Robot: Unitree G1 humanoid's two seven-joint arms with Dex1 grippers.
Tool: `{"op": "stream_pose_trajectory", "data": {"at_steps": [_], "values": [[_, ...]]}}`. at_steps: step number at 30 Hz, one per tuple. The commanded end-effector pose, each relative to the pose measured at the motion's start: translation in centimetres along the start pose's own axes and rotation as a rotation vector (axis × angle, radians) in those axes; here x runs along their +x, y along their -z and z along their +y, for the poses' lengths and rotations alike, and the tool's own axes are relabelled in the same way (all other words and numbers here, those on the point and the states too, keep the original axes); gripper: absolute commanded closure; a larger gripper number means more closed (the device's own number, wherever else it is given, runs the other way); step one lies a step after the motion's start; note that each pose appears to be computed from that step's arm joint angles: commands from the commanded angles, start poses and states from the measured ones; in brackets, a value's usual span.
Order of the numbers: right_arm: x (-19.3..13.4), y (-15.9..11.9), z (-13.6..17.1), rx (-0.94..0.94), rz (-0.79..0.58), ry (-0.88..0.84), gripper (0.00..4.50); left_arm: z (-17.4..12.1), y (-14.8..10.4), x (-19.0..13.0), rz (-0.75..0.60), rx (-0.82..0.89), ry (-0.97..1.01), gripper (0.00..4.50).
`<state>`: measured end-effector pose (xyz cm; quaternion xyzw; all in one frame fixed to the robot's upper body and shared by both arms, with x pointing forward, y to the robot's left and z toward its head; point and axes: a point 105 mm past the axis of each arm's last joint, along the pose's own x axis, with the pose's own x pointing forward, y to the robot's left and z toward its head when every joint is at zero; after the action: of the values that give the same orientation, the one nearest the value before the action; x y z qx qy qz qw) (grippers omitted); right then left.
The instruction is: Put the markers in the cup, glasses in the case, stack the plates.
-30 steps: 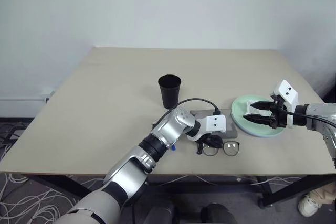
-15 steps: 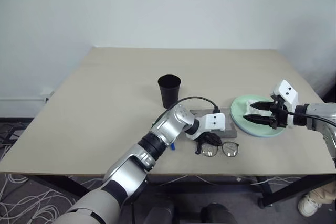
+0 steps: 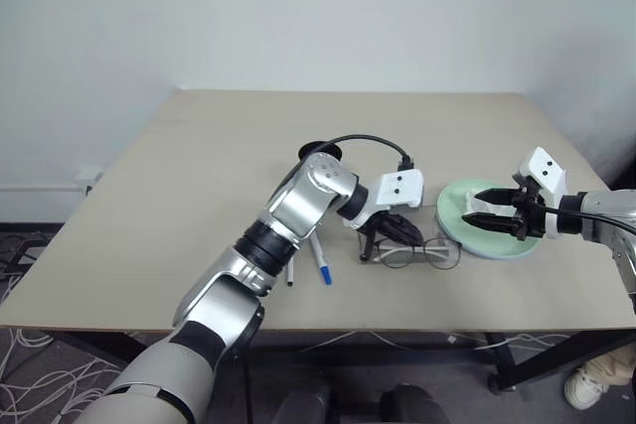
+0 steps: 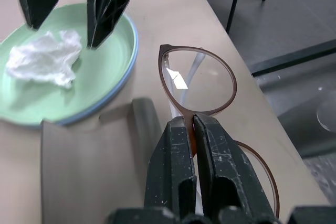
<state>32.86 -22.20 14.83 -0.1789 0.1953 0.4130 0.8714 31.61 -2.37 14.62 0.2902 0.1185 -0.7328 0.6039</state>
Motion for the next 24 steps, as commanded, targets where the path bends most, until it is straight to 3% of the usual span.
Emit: {"op": "stream_pose_trajectory", "data": {"at_steps": [1, 10, 15, 24], "values": [[-0.7, -1.6, -0.5, -0.053, -0.032, 0.014, 1.51, 1.4, -0.6, -1.8, 0.018, 0.070, -0.052, 4.47], [-0.6, -2.0, -0.1, -0.064, -0.041, -0.014, 1.51, 5.5, 1.7, -0.9, 0.041, 0.047, -0.271, 4.47], [-0.5, -2.1, 0.0, -0.067, -0.045, -0.020, 1.51, 6.0, 3.4, 0.8, 0.083, 0.070, -0.313, 4.47], [-0.5, -2.0, 0.2, -0.062, -0.044, -0.017, 1.51, 5.3, 4.1, 2.4, 0.061, 0.078, -0.288, 4.47]]}}
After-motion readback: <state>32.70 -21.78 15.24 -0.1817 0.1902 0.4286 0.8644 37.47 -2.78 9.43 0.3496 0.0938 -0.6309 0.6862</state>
